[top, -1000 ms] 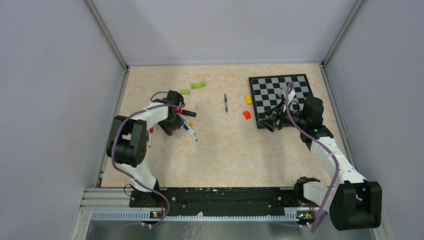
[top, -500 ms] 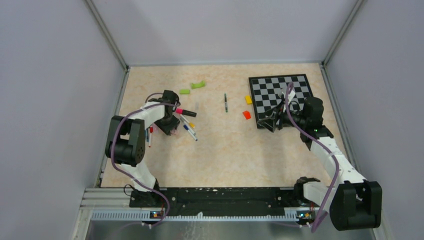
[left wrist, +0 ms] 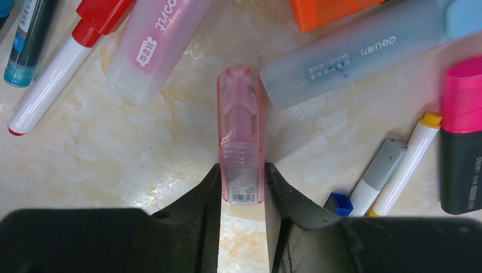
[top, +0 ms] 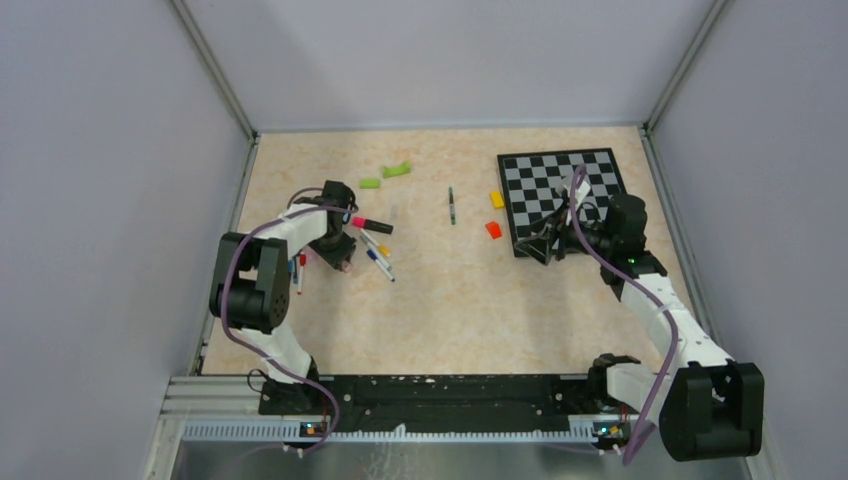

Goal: Open the pen caps
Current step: Pick up the pen from the center of the board.

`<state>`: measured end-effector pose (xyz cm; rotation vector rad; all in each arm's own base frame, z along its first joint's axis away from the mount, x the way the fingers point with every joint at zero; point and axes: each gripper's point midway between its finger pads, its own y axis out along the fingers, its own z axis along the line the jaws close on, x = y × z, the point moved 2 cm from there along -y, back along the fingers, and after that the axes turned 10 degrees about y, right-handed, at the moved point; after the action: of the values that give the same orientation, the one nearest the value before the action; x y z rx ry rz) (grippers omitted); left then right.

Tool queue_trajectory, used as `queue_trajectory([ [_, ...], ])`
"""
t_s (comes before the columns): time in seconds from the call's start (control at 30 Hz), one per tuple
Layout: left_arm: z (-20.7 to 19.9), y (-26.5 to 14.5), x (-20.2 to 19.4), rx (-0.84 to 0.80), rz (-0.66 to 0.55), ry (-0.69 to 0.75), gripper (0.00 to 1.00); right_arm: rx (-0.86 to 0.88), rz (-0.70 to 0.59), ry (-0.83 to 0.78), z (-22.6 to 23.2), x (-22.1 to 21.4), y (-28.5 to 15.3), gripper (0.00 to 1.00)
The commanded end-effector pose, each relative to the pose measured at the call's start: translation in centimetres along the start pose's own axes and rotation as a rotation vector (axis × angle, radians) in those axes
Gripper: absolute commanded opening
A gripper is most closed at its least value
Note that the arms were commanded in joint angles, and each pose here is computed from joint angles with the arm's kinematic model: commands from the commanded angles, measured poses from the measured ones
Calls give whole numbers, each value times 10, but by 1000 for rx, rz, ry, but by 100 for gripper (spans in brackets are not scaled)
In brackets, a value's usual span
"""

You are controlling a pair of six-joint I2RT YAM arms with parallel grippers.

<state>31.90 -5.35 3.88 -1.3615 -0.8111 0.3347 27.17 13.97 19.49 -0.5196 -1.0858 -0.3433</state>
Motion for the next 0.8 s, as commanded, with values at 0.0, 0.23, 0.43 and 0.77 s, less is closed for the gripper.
queue_trajectory([
  [0.0, 6, -4, -4, -13, 0, -20, 28, 6, -37, -66, 3, 18, -3, 59],
  [0.23, 17, -24, -7, -67, -30, 1, 17, 5, -37, -70, 3, 19, -3, 59],
  [0.43, 12, -50, -12, -253, -69, 80, 5, 15, -30, -83, 4, 17, -3, 59],
  [0.77, -18, -126, -37, -845, -184, 299, 0, 78, -13, -93, 13, 12, -3, 59],
])
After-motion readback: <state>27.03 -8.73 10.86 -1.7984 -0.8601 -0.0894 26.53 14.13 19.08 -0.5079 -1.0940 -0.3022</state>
